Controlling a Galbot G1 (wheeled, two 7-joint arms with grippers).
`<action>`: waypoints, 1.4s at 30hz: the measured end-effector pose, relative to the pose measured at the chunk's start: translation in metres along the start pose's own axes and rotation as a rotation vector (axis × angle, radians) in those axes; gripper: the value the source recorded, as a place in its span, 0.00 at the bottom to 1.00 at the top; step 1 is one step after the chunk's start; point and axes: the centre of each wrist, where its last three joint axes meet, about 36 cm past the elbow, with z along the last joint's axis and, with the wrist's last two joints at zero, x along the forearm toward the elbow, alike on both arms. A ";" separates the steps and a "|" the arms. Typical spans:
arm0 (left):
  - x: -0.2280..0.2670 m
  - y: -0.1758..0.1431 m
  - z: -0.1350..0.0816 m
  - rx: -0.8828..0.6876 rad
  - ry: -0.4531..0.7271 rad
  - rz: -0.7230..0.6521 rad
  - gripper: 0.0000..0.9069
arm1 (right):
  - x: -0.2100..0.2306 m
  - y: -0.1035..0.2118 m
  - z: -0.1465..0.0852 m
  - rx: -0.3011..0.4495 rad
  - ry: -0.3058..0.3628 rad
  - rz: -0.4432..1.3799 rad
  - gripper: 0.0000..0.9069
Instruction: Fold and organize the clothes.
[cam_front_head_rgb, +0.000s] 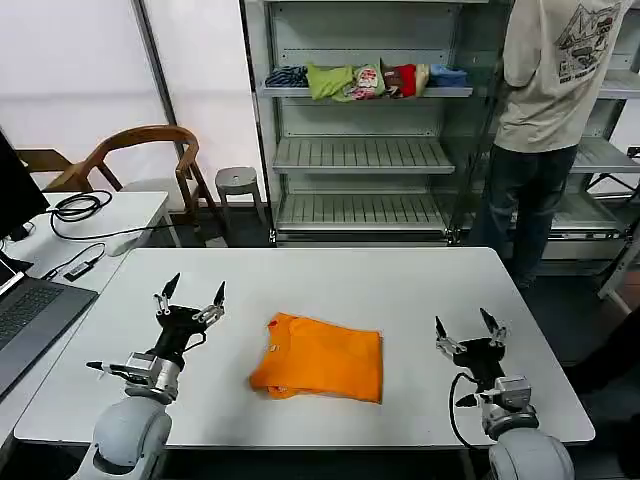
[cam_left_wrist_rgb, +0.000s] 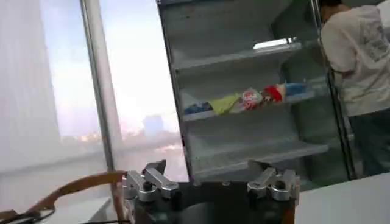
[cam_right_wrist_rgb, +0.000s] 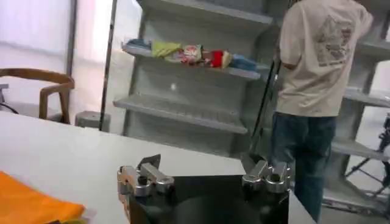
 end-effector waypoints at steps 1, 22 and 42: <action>0.000 0.003 0.002 -0.009 -0.002 0.000 1.00 | -0.004 0.000 0.000 0.005 -0.006 -0.001 1.00; -0.008 0.027 0.019 -0.109 -0.022 0.020 1.00 | -0.032 -0.011 0.012 0.066 -0.043 0.021 1.00; -0.007 0.028 0.037 -0.120 0.004 0.005 1.00 | -0.034 -0.009 0.028 0.047 -0.037 0.024 1.00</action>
